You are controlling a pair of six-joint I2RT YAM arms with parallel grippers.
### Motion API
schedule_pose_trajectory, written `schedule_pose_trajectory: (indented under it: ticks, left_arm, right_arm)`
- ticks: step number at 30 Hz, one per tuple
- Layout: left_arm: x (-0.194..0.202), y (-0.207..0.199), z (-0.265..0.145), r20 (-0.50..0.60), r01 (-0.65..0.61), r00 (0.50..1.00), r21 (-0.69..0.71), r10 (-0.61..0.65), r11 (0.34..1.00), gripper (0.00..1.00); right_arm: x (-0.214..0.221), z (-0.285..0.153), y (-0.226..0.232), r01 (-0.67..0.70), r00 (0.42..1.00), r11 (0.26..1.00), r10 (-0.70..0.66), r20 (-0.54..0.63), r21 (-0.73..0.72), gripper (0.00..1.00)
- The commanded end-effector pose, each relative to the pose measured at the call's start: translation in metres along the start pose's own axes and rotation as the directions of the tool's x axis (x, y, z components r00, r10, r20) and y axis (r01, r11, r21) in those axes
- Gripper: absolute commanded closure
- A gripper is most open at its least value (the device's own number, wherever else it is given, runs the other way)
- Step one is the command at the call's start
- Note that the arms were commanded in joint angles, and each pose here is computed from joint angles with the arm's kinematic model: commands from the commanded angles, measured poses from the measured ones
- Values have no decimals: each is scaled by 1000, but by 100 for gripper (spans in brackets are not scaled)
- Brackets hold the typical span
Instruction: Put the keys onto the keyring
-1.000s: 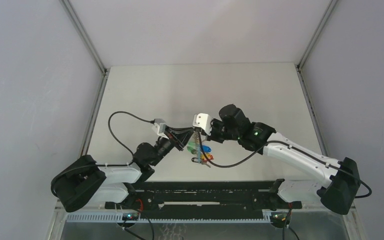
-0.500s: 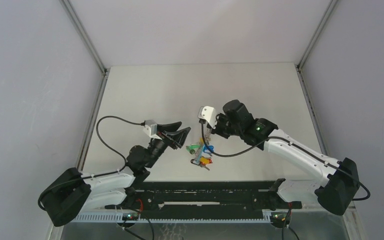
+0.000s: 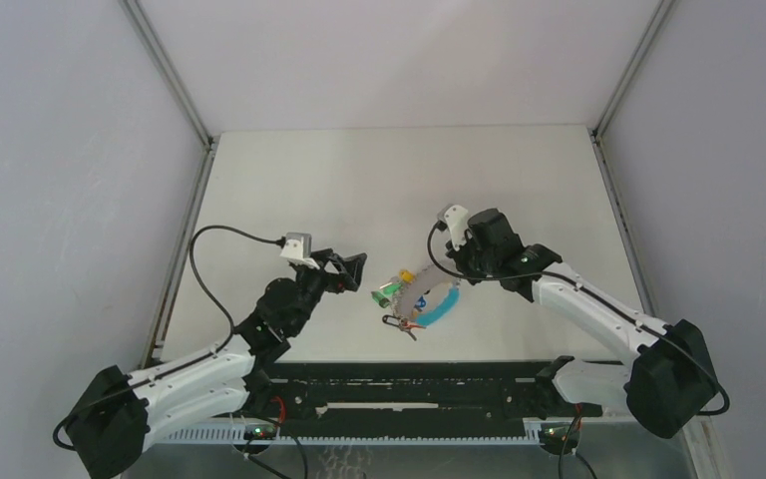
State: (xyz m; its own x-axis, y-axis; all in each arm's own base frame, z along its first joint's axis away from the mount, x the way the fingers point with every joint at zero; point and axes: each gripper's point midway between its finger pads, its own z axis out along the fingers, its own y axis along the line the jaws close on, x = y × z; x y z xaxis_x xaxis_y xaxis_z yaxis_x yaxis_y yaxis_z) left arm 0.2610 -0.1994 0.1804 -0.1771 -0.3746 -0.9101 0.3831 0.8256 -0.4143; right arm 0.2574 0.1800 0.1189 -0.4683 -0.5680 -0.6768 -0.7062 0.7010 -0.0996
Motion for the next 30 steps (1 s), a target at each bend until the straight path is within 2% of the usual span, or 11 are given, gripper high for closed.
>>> schedule_pose_trajectory:
  ticks: [1,8,13,17,19,21,22,25,30]
  left_arm:
    - [-14,22,1,-18,46,999,-154,-49,987,6]
    - [-20,61,-16,-70,84,991,-348,-115,934,0]
    - [-33,68,-30,-97,100,984,-383,-148,918,0]
    - [-61,71,-38,-126,123,975,-386,-184,914,0]
    - [-70,77,-43,-136,121,973,-394,-188,911,0]
    - [-75,84,-47,-150,119,970,-404,-194,907,0]
    - [-78,88,-50,-155,113,969,-410,-191,905,0]
    - [-91,100,-61,-158,41,979,-456,-126,889,0]
    - [-117,97,-77,-143,-57,990,-458,-10,887,0]
  right_arm:
    - [-7,4,-15,-209,976,976,205,70,60,100]
    - [29,32,-30,-409,907,902,418,-46,134,100]
    - [50,49,-44,-479,861,861,499,-96,172,99]
    - [57,56,-58,-548,816,815,571,-93,188,96]
    - [58,59,-64,-582,793,791,603,-81,188,89]
    - [56,60,-69,-583,796,791,602,-66,185,80]
    - [54,59,-71,-580,799,792,598,-54,187,71]
    - [46,50,-78,-574,808,792,588,-9,207,56]
    - [26,13,-93,-577,816,779,563,132,244,42]
